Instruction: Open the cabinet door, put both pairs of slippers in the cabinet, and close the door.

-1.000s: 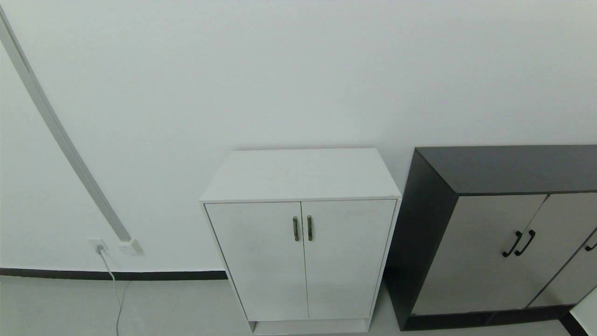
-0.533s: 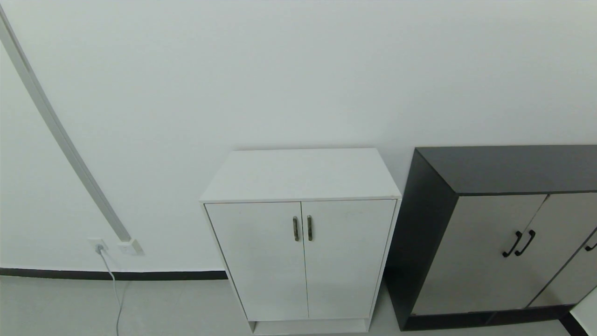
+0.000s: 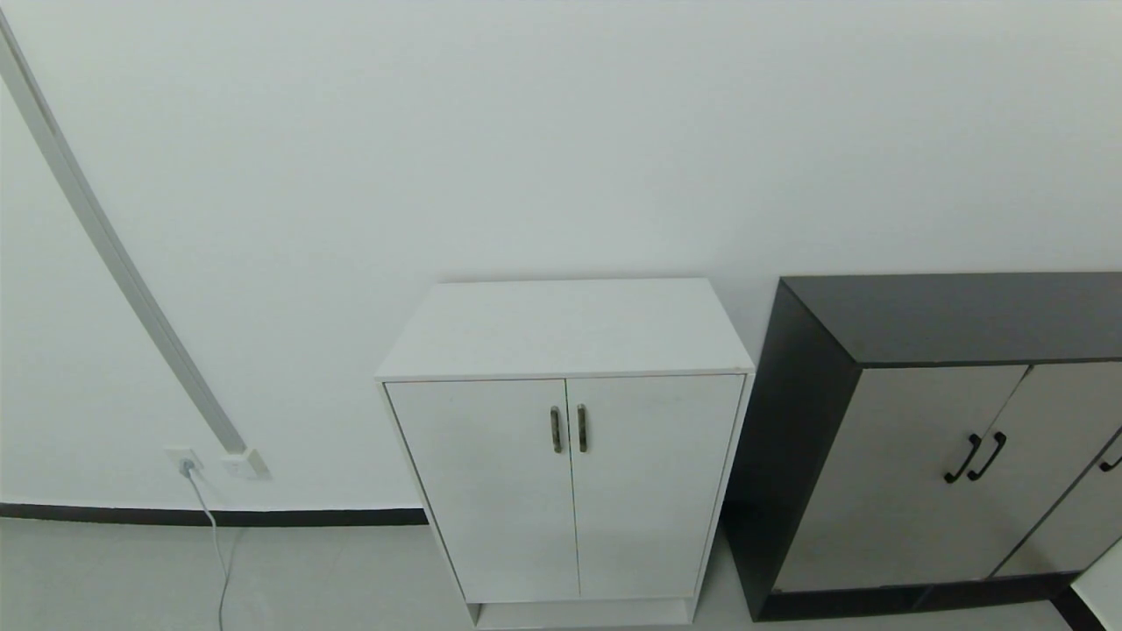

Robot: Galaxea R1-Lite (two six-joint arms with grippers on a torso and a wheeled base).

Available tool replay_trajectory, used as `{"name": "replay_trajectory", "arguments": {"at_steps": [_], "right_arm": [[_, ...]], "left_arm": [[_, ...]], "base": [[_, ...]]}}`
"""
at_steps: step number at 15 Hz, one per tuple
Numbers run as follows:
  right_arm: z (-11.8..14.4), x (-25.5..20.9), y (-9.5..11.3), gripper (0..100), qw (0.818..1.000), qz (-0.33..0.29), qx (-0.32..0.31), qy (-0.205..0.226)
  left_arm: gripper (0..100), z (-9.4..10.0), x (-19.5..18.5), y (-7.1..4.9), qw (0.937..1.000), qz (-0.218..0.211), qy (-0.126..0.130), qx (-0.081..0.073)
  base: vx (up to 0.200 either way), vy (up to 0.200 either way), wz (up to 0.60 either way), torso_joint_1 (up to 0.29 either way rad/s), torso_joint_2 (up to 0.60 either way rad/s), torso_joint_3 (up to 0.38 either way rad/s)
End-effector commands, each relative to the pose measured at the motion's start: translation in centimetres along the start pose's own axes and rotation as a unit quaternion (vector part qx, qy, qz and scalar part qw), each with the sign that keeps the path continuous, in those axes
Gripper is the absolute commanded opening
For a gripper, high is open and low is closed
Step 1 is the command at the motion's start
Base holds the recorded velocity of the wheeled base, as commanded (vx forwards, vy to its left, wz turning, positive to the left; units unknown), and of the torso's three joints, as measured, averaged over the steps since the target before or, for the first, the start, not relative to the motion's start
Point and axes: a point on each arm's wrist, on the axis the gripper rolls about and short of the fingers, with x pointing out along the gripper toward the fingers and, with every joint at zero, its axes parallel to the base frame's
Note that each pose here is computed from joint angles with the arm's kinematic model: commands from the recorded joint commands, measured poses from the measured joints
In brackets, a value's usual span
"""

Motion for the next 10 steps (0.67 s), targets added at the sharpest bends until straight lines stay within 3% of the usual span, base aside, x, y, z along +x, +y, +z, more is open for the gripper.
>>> {"name": "replay_trajectory", "arguments": {"at_steps": [1,10], "right_arm": [[0.00,0.01,0.00,0,1.000,0.000,0.000,0.001],[0.00,0.01,0.01,0,1.000,0.003,-0.006,0.001]], "left_arm": [[0,0.00,0.00,0.00,1.0000,0.000,0.000,0.000],[0,0.00,0.00,0.00,1.0000,0.001,0.000,0.001]], "base": [[0.000,0.000,0.00,0.000,0.00,0.000],[0.000,0.000,0.00,0.000,0.00,0.000]]}}
